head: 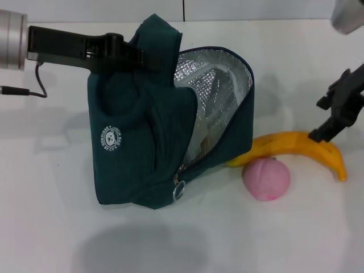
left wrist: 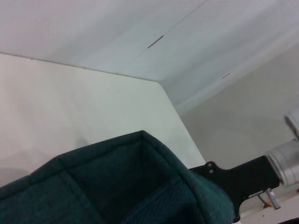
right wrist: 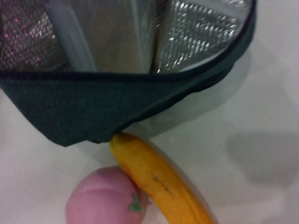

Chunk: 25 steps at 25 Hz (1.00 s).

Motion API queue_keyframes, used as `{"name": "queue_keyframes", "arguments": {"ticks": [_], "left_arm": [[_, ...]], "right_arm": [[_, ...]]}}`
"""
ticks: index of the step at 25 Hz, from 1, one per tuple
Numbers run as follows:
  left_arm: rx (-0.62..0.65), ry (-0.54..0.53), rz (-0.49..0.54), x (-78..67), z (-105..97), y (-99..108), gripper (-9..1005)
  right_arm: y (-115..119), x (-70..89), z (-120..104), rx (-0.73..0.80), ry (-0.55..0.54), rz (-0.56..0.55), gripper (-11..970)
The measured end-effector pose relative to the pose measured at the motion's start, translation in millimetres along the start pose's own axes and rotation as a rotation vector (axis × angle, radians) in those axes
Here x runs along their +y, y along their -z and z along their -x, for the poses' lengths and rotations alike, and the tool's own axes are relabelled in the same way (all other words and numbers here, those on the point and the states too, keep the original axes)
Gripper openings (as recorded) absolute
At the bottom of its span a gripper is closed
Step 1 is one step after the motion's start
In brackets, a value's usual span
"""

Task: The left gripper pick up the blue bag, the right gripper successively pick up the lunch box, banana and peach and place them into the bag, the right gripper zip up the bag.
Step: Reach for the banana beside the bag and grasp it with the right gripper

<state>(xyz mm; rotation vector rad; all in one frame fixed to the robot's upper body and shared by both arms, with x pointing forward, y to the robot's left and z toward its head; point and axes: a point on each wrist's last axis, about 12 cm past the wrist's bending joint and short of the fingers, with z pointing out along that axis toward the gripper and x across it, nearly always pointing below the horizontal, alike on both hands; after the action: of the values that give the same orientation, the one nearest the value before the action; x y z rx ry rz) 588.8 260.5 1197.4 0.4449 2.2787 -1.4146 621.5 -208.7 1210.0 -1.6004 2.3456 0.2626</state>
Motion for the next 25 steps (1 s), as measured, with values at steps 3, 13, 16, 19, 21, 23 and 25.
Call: {"name": "queue_keyframes", "arguments": {"ticks": [3, 13, 16, 19, 21, 23, 25], "left_arm": [[0.0, 0.0, 0.0, 0.0, 0.0, -0.1, 57], [0.0, -0.004, -0.002, -0.1, -0.3, -0.9, 58], [0.002, -0.004, -0.003, -0.2, -0.6, -1.4, 58], [0.003, -0.005, -0.003, -0.3, -0.7, -1.7, 58], [0.002, -0.005, -0.003, -0.2, -0.7, -1.6, 58], [0.002, -0.005, -0.003, -0.2, -0.6, -1.6, 59], [0.003, -0.007, -0.003, -0.5, -0.3, -1.8, 59]], "right_arm": [[-10.8, -0.1, -3.4, 0.012, -0.011, 0.023, 806], [-39.8, 1.3, -10.8, 0.056, -0.044, 0.027, 799], [-44.4, 0.5, -12.7, 0.057, -0.052, 0.025, 797], [-49.1, -0.2, -13.5, 0.06, -0.052, 0.017, 795], [-51.5, -0.3, -14.0, 0.061, -0.05, 0.012, 793], [-53.4, -0.5, -14.7, 0.057, -0.052, 0.006, 792], [-55.9, -0.6, -15.2, 0.049, -0.056, 0.001, 790]]}}
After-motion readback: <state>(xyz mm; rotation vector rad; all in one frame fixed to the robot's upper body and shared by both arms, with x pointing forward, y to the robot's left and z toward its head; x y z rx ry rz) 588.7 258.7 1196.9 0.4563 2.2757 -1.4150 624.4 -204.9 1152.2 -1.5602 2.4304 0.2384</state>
